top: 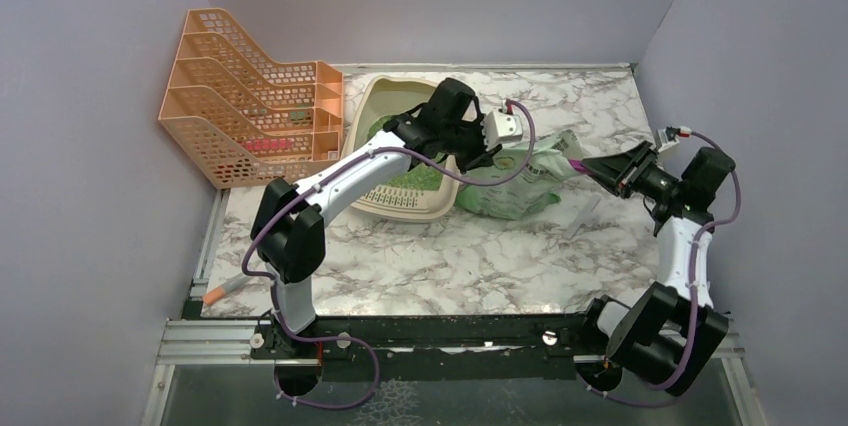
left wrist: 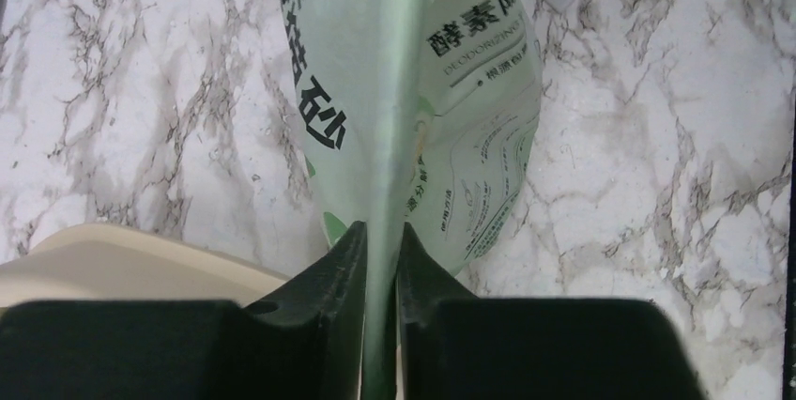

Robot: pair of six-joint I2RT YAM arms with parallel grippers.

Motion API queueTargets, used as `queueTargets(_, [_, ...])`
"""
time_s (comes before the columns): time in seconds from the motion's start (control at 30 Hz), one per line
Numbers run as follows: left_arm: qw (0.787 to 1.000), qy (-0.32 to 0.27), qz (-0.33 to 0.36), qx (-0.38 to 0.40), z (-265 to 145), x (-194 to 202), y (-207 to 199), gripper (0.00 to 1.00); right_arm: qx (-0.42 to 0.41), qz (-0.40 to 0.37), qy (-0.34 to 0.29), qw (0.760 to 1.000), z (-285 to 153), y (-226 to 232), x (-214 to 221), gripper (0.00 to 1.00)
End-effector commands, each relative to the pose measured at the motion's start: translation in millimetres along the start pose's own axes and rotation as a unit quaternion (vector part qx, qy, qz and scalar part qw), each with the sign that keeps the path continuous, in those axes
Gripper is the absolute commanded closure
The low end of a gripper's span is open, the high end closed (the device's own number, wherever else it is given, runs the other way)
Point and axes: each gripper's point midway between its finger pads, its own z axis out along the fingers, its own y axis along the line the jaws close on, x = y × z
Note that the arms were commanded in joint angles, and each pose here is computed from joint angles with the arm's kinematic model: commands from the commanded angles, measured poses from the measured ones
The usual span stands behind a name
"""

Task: Fill the litter box with clean litter
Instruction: 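Scoop the cat litter from the cat litter bag.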

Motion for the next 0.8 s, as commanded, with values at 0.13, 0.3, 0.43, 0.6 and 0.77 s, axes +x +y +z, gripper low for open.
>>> queueTargets(0.13, [0.998, -0.063, -0.019, -0.008, -18, -36, 16, 0.56, -0.015, 0.005, -0.066, 0.998, -20, 25, 10, 0.99])
queueTargets(0.3, [0.996, -0.082, -0.029, 0.000, -23, -48, 21, 0.48, 0.002, 0.012, -0.101, 0.995, -24, 18, 18, 0.99])
queueTargets(0.43, [0.995, -0.097, -0.028, 0.021, -26, -56, 16, 0.50, 0.016, 0.007, -0.123, 0.992, -27, 17, 17, 0.99])
queueTargets(0.6, [0.994, -0.089, -0.037, 0.045, -21, -47, 9, 0.71, -0.070, 0.054, -0.111, 0.990, -24, 22, 29, 0.99])
queueTargets(0.77, [0.994, -0.076, -0.051, 0.067, -14, -39, 5, 0.86, -0.081, 0.050, -0.051, 0.994, -25, 26, 47, 0.99])
